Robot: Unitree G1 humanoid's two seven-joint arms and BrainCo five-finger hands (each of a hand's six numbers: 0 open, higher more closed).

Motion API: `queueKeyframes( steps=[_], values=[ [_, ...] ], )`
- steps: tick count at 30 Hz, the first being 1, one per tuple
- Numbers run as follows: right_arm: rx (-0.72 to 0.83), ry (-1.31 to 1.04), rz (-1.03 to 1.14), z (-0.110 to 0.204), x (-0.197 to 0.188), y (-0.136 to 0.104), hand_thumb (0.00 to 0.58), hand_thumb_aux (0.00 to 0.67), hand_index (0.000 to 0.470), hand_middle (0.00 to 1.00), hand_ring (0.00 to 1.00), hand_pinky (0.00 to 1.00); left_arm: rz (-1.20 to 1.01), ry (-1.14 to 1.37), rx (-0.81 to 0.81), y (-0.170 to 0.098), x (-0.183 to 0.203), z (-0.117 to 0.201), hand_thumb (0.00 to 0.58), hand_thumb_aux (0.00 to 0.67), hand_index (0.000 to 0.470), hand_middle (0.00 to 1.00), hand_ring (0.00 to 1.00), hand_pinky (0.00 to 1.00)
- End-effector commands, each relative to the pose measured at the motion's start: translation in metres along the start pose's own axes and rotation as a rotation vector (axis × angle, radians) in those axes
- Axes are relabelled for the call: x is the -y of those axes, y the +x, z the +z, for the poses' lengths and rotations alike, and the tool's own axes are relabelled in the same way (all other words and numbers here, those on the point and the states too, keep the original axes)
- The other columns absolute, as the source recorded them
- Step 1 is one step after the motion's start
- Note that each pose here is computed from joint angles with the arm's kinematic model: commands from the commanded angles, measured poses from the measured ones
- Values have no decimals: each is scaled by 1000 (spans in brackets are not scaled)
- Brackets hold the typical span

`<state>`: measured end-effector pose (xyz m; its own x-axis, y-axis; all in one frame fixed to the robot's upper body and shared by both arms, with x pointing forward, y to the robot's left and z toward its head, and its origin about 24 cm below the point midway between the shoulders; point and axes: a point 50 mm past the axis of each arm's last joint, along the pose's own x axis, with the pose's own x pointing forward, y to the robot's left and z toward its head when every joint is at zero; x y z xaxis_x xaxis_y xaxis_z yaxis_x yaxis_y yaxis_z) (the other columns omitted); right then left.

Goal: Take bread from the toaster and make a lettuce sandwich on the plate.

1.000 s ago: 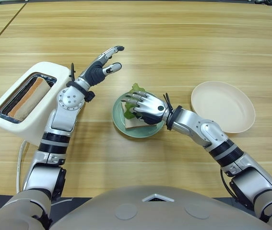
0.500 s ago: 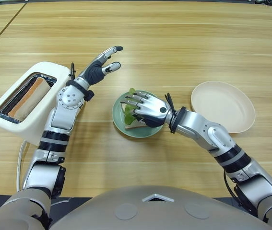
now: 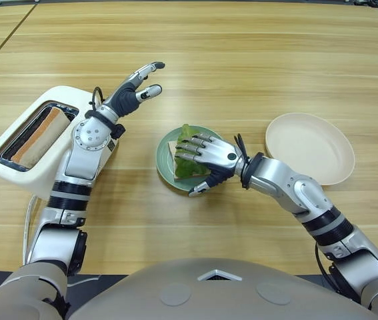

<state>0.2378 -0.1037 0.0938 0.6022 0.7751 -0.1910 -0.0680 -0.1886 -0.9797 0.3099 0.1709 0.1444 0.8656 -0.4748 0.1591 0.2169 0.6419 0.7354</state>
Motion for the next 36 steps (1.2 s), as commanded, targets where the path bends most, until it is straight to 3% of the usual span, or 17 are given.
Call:
queueKeyframes(
  steps=[1,8,14,17,22,36],
  values=[
    [-62,-36,-102,-16,34,-17,0,0,0,0,0,0,41,162,31,-8,-28,17,0,0,0,0,0,0],
    [-201,-62,-296,-40,82,-56,0,0,0,0,0,0,69,642,17,-42,-80,60,0,0,0,0,0,0],
    [-284,-11,-265,-49,62,-62,0,0,0,0,0,0,-102,942,-213,-82,-122,71,0,0,0,0,0,0],
    [-295,-1,-248,-51,54,-60,0,0,0,0,0,0,-152,983,-345,-106,-138,69,0,0,0,0,0,0],
    [-342,21,-226,-62,41,-67,0,0,0,0,0,0,-329,989,-514,-133,-134,51,0,0,0,0,0,0],
    [-373,2,-255,-68,36,-88,0,0,0,0,0,0,-424,949,-711,-144,-126,10,0,0,0,0,0,0]
  ],
)
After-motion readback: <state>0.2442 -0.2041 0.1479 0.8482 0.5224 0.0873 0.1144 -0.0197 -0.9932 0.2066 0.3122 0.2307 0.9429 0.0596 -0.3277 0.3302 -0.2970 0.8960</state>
